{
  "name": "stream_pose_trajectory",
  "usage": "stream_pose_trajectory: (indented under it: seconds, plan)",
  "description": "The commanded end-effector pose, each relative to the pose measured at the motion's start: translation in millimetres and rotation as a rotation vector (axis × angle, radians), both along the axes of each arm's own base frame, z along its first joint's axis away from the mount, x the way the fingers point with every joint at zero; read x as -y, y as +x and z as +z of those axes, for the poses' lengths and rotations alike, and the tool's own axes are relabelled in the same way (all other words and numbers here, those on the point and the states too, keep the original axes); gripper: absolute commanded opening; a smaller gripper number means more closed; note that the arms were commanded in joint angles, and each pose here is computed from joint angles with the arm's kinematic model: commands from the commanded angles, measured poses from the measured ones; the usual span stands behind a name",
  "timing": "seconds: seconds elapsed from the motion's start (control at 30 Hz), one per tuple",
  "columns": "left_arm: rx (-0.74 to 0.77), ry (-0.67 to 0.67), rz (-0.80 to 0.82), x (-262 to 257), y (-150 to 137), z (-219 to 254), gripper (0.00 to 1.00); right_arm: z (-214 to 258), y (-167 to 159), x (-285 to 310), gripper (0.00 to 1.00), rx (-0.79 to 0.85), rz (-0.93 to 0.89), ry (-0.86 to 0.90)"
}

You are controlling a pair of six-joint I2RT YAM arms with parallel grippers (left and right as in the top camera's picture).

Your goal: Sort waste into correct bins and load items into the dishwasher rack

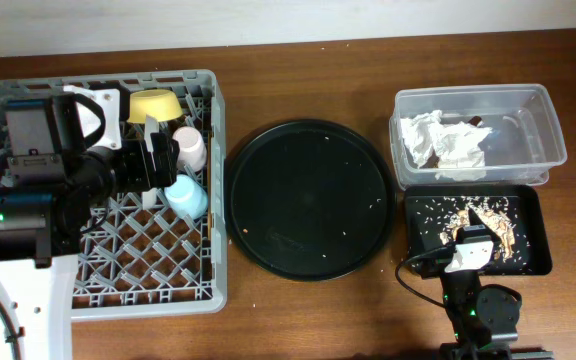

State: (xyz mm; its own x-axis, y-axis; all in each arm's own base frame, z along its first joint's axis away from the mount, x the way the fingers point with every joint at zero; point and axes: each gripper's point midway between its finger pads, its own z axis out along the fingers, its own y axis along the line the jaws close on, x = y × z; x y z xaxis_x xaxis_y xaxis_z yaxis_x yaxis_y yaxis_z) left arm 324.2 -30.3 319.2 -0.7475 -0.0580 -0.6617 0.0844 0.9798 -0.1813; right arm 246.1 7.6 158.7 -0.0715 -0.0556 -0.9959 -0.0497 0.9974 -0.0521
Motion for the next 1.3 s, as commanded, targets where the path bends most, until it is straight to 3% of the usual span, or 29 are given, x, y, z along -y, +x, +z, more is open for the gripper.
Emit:
stream_pose_trajectory:
  seconds: [0.0, 0.3, 0.4, 0.5, 0.63, 0.7, 0.8, 0.9, 1.0, 1.03, 1.1, 1.27]
  plan:
    - [0.008, -0.001, 0.009, -0.2, 0.6, 3.1, 0.99, -1.9, -0.1, 2.7, 0.99, 0.0, -0.013, 0.0]
    - [0.008, -0.001, 0.009, -0.3, 0.5, 3.1, 0.99, -1.9, -0.1, 2.7, 0.99, 0.0, -0.013, 0.0]
    - [0.089, 0.0, 0.006, 0.8, -19.5, 26.0, 0.99, -1.9, -0.1, 2.7, 0.99, 0.0, -0.013, 0.0]
    - [0.198, 0.011, 0.017, -1.5, -76.7, 41.1, 0.99, -1.9, -0.1, 2.7, 0.99, 0.0, -0.013, 0.0]
    - [0.269, 0.01, 0.018, -0.9, -159.2, -20.9, 0.99, -1.8, -0.1, 2.7, 0.99, 0.001, -0.013, 0.0]
    - [0.362, 0.013, 0.021, -1.5, -178.9, -43.8, 0.99, -1.8, -0.1, 2.7, 0.99, 0.001, -0.013, 0.0]
    - [0.644, 0.039, 0.071, -10.8, -170.2, -39.4, 0.99, -1.8, -0.1, 2.7, 0.99, 0.001, -0.013, 0.0]
    - [0.966, 0.036, 0.086, -12.7, -141.4, 2.0, 0.99, -1.9, -0.1, 2.7, 0.99, 0.0, -0.013, 0.0]
    - [1.279, 0.02, 0.081, -10.6, -130.0, 30.6, 1.0, -1.8, -0.1, 2.7, 0.99, 0.001, -0.013, 0.0]
    - [1.318, 0.02, 0.088, -11.6, -126.3, 24.7, 0.99, -1.8, -0.1, 2.7, 0.99, 0.001, -0.013, 0.0]
    - [1.288, 0.021, 0.089, -11.9, -112.3, -7.3, 0.99, -1.8, -0.1, 2.7, 0.99, 0.001, -0.013, 0.0]
    - [1.015, 0.057, 0.157, -24.6, -81.7, -99.0, 0.99, -1.8, -0.1, 2.7, 0.98, 0.001, -0.013, 0.0]
